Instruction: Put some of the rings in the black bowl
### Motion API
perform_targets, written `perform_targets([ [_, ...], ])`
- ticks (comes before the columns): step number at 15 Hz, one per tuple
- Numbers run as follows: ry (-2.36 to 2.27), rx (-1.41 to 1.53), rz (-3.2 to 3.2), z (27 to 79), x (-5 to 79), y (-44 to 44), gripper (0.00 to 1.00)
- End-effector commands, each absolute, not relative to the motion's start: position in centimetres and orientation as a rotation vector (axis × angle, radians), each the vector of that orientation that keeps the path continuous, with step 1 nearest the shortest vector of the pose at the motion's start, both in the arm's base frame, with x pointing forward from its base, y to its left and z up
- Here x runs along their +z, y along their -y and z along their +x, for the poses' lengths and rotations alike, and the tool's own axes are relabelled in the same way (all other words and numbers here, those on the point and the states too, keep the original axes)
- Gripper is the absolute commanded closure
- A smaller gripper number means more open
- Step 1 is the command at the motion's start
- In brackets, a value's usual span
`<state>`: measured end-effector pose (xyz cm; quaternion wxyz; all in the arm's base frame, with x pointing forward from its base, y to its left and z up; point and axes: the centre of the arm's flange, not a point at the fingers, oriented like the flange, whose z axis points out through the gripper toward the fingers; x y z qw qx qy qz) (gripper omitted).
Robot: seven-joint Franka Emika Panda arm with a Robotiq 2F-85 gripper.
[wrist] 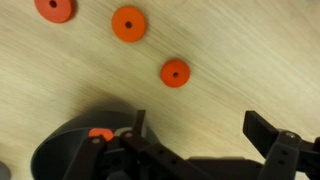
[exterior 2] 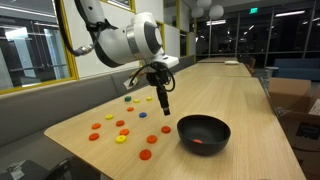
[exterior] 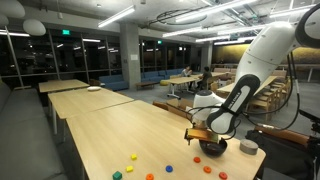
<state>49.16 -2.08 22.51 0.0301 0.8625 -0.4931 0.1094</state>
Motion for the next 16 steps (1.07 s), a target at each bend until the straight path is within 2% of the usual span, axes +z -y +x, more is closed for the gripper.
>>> perform_targets([
  [1, 1.425, 0.269, 2.884, 50.3, 21.9, 1.9, 0.00],
  [7, 1.420, -0.003, 3.018, 50.6, 18.8, 1.0, 0.00],
  [16, 1.455, -0.157, 2.912, 51.7, 19.4, 6.7, 0.00],
])
